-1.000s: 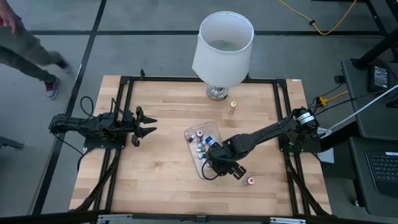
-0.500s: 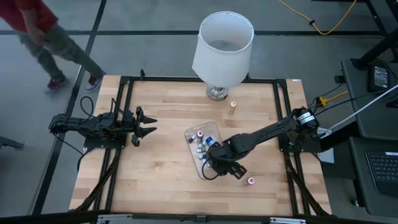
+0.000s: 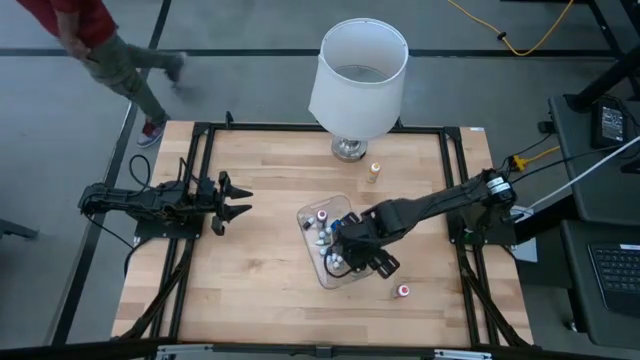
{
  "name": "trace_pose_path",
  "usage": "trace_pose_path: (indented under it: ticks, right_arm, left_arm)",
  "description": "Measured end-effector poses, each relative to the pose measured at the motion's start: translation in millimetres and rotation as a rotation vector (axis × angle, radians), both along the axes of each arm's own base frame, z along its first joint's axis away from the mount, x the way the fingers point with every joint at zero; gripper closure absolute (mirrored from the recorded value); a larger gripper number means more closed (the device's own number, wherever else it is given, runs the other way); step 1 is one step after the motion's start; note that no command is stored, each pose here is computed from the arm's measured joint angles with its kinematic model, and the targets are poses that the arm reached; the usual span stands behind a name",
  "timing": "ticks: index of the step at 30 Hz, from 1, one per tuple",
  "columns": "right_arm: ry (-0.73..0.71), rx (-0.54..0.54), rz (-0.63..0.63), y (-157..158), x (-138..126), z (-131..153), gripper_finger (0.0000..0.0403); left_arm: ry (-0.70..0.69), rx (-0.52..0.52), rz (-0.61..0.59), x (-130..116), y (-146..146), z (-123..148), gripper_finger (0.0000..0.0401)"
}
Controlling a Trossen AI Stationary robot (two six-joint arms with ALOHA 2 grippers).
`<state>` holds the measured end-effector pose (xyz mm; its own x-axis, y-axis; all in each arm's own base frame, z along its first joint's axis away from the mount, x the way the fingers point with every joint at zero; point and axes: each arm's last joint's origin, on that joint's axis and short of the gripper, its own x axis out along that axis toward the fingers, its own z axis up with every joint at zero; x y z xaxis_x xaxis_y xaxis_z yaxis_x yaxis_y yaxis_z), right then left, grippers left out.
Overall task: Pick & Place food coloring
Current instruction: Put the big yellow food coloring bottle into the transparent bin
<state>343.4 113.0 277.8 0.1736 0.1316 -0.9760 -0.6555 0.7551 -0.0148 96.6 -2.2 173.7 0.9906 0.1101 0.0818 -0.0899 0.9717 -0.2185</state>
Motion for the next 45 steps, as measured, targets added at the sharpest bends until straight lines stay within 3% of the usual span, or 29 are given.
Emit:
trace_pose_path:
  ticks: [14,20,26,31,38,45]
  right_arm:
    - [-0.111,0.042,-0.279,-75,-23,56,0.0160]
    - [-0.100,-0.032,-0.493,-117,-35,64,0.0160]
    - [-0.120,-0.030,-0.742,-146,-62,50,0.0160]
    - [-0.247,-0.015,-0.921,-158,-90,28,0.0160]
    - [-0.370,-0.054,-1.028,-177,-110,13,0.0159]
    - [-0.426,0.029,-1.085,-206,-112,5,0.0141]
  left_arm:
    - [0.000,0.000,0.000,0,0,0,0.0219]
    - [0.000,0.000,0.000,0,0,0,0.0219]
    - [0.000,0.000,0.000,0,0,0,0.0219]
    - [0.000,0.000,0.000,0,0,0,0.0219]
    - [0.000,0.000,0.000,0,0,0,0.0219]
    - [0.000,0.000,0.000,0,0,0,0.0219]
